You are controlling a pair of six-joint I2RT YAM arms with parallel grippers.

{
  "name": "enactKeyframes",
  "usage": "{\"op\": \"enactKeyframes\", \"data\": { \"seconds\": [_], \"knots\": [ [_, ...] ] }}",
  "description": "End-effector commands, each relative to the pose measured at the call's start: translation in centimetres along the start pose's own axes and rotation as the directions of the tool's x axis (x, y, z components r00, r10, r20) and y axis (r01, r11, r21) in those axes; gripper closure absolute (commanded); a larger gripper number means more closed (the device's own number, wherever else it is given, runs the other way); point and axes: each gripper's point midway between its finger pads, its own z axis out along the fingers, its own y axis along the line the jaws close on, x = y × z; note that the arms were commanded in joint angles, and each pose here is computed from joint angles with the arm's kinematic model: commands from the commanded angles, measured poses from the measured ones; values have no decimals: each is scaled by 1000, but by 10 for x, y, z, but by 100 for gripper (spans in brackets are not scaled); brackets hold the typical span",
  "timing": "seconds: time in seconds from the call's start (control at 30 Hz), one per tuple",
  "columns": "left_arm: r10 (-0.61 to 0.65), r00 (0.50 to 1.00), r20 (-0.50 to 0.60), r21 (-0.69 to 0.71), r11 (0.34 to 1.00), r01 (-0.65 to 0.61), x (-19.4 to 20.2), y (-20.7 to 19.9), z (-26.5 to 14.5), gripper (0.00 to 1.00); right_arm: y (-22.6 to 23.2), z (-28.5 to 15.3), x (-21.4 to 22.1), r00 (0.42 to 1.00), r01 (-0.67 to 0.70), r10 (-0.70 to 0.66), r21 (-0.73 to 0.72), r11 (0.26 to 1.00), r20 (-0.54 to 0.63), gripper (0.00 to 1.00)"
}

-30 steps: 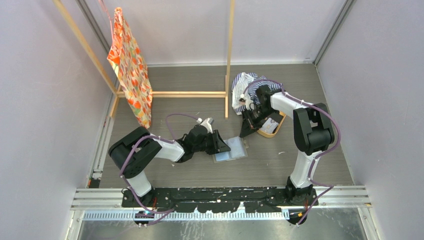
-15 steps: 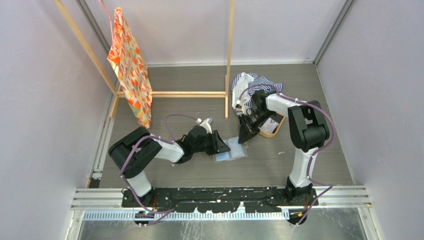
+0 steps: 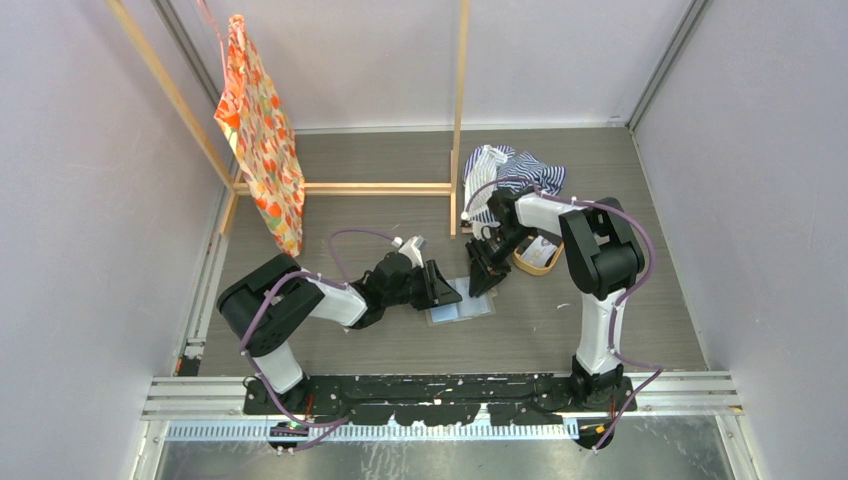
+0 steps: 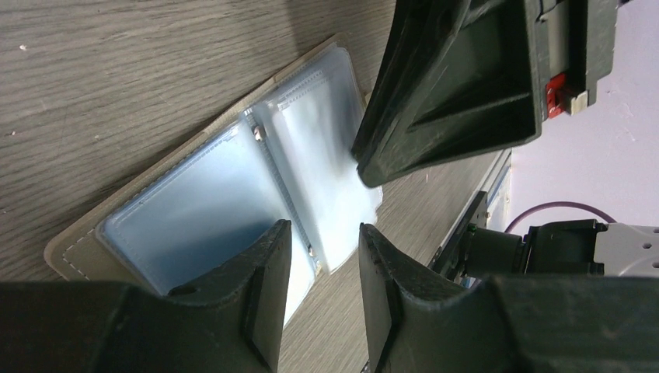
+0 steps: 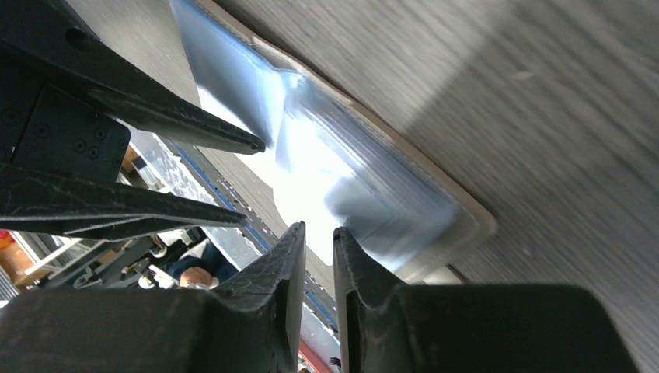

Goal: Put the credit cards into the card holder
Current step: Turn over the card slot in the card holder.

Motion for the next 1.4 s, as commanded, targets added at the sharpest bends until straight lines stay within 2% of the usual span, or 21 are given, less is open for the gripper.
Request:
{"op": "enactKeyframes", "data": {
  "seconds": [0.0, 0.2, 0.4, 0.5, 0.57, 0.63, 0.73, 0.8, 1.07, 1.2, 1.37],
  "knots": [
    [6, 1000, 22, 29, 1000, -6, -5, -4, 0, 61, 0, 15, -8, 999, 48, -47, 41, 998, -16, 75],
    [5, 1000, 23, 24, 1000, -6, -5, -3, 1, 60, 17, 20, -12, 998, 56, -57, -38, 998, -9, 75],
    [12, 1000, 27, 6, 1000, -12, -4, 1, -2, 67, 27, 12, -20, 998, 64, -61, -85, 994, 27, 76],
    [70, 997, 37, 13, 997, -70, -4, -5, -9, 68, 24, 9, -22, 998, 53, -50, -83, 995, 39, 76],
    [157, 987, 37, -3, 988, -157, 0, -13, -15, 67, 19, 8, -23, 999, 36, -33, -81, 996, 39, 76],
    [286, 958, 34, -43, 958, -284, 5, -23, -22, 65, 16, 9, -24, 999, 18, -15, -85, 996, 38, 76],
    [476, 878, 56, -130, 875, -466, 4, -34, -34, 62, 12, 11, -25, 999, -6, 9, -98, 995, 32, 77],
    [556, 828, 68, -166, 825, -540, 2, -38, -37, 61, 11, 13, -26, 999, -19, 22, -106, 994, 26, 77],
    [748, 661, -59, -342, 607, -717, 10, -30, -28, 55, 16, 15, -25, 999, -40, 42, -151, 988, 13, 77],
    [767, 627, -134, -415, 531, -739, 12, -18, -18, 53, 18, 15, -26, 999, -40, 43, -159, 986, 12, 77],
    [770, 618, -158, -419, 515, -748, 14, -15, -6, 53, 18, 15, -25, 999, -41, 44, -160, 986, 11, 77]
  ]
}}
